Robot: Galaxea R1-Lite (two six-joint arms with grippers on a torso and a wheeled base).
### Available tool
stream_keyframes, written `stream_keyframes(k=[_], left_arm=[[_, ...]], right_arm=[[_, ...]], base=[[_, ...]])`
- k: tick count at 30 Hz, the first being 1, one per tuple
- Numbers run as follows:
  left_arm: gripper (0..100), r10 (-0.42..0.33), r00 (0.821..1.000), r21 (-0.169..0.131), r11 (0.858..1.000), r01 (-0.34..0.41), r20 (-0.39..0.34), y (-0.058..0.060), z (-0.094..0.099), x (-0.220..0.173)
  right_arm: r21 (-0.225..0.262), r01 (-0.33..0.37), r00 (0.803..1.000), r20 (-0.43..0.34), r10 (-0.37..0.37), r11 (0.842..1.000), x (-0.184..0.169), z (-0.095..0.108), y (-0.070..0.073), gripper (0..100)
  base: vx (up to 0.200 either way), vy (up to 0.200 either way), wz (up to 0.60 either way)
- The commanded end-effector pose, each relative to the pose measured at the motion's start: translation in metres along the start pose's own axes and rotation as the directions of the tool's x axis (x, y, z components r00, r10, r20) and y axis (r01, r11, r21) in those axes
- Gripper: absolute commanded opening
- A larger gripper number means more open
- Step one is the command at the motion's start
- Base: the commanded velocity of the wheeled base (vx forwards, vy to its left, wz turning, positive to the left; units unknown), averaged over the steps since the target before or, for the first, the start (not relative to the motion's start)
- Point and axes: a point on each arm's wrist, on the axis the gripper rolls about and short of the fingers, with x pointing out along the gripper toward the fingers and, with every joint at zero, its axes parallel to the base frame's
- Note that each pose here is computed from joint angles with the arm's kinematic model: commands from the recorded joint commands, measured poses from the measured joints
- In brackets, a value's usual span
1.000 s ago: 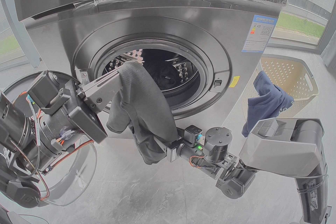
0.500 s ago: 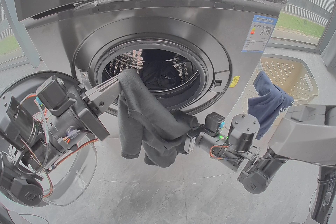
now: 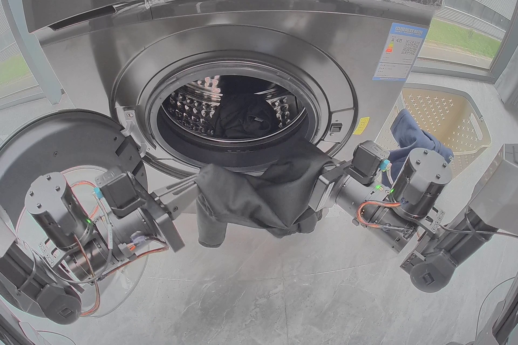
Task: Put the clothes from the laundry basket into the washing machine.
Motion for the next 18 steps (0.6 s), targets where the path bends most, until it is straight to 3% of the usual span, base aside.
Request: stream_keyframes(k=[1, 7, 8, 12, 15, 16, 18], left_arm=[[0, 0.014, 0.994, -0.01, 1.0, -0.015, -0.107, 0.005, -0.026, 0.003], [0, 0.018, 0.991, -0.01, 1.0, -0.02, -0.135, 0.007, -0.032, 0.001], [100, 0.014, 0.989, -0.014, 1.0, -0.016, -0.148, 0.006, -0.034, -0.001], [100, 0.006, 0.97, -0.03, 0.999, -0.014, -0.242, 0.002, -0.052, -0.011], [100, -0.008, 0.947, -0.011, 1.0, 0.005, -0.321, -0.003, -0.067, -0.021], [100, -0.017, 0.926, 0.012, 1.0, 0.023, -0.377, -0.004, -0.077, -0.028], [100, -0.035, 0.902, 0.03, 0.998, 0.053, -0.431, -0.005, -0.087, -0.034]], right_arm=[[0.006, -0.017, 0.999, 0.041, 0.016, 1.0, -0.005, 0.015, 0.006, 0], [0.008, -0.026, 0.999, 0.043, 0.025, 1.0, -0.004, 0.016, 0.009, 0], [0.008, -0.026, 0.999, 0.044, 0.026, 1.0, -0.004, 0.016, 0.01, 0], [0.008, -0.026, 0.999, 0.046, 0.026, 1.0, -0.003, 0.015, 0.01, 0], [0.01, -0.026, 0.999, 0.044, 0.026, 1.0, -0.003, 0.015, 0.009, 0], [0.013, -0.026, 0.999, 0.044, 0.026, 1.0, -0.003, 0.015, 0.009, 0], [0.014, -0.027, 0.999, 0.047, 0.026, 1.0, -0.003, 0.016, 0.01, 0]], base=[[0.0, 0.0, 0.0], [0.0, 0.0, 0.0], [0.0, 0.0, 0.0], [0.0, 0.0, 0.0], [0.0, 0.0, 0.0], [0.0, 0.0, 0.0], [0.0, 0.0, 0.0]])
